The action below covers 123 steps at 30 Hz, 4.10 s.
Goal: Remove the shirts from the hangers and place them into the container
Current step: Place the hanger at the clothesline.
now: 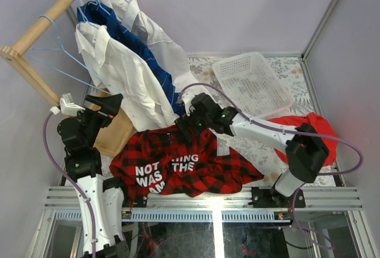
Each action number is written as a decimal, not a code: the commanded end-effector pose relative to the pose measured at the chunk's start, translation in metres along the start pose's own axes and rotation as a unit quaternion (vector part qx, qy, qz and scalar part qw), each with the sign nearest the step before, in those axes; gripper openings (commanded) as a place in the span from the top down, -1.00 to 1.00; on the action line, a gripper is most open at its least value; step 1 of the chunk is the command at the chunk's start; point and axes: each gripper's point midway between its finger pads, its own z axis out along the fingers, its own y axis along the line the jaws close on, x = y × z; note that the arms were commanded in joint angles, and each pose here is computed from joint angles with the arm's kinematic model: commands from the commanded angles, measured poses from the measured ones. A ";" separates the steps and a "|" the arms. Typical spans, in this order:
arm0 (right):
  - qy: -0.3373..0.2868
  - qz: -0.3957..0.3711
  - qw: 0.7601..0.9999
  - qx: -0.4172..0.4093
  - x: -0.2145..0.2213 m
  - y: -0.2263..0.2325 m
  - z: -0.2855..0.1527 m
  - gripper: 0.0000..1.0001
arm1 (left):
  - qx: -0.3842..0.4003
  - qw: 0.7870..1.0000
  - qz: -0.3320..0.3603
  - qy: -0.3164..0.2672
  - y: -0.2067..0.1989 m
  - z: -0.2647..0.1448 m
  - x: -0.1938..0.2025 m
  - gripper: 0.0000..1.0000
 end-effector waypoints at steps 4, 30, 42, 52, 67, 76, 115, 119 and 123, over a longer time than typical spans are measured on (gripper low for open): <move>0.010 -0.025 0.997 -0.078 0.004 0.025 0.024 -0.99 | -0.008 0.985 0.060 0.161 0.024 -0.008 0.056 -1.00; 0.058 -0.008 0.948 -0.312 0.063 0.122 -0.022 -0.72 | -0.020 0.984 0.102 0.143 0.007 -0.003 0.028 -1.00; 0.078 -0.015 0.955 -0.285 0.072 0.129 -0.016 -0.81 | -0.076 0.979 0.156 0.109 0.025 -0.010 0.014 -1.00; 0.071 -0.013 0.959 -0.274 0.065 0.130 -0.014 -0.82 | -0.086 0.961 0.248 0.091 0.025 0.007 -0.018 -1.00; 0.068 -0.006 0.962 -0.266 0.056 0.130 -0.009 -0.84 | -0.131 0.938 0.281 0.158 0.046 0.030 0.023 -1.00; 0.072 -0.004 0.963 -0.258 0.058 0.128 -0.005 -0.85 | -0.178 0.954 0.229 0.070 0.044 0.008 0.014 -1.00; 0.073 -0.013 0.971 -0.229 0.067 0.117 -0.003 -0.88 | 0.087 0.987 0.109 -0.075 -0.087 0.001 -0.026 -1.00; 0.073 -0.014 0.971 -0.226 0.069 0.116 -0.003 -0.88 | 0.106 0.989 0.090 -0.059 -0.097 -0.002 -0.022 -1.00; 0.072 -0.013 0.972 -0.225 0.069 0.115 -0.003 -0.89 | 0.088 0.992 0.089 -0.025 -0.093 -0.008 -0.013 -1.00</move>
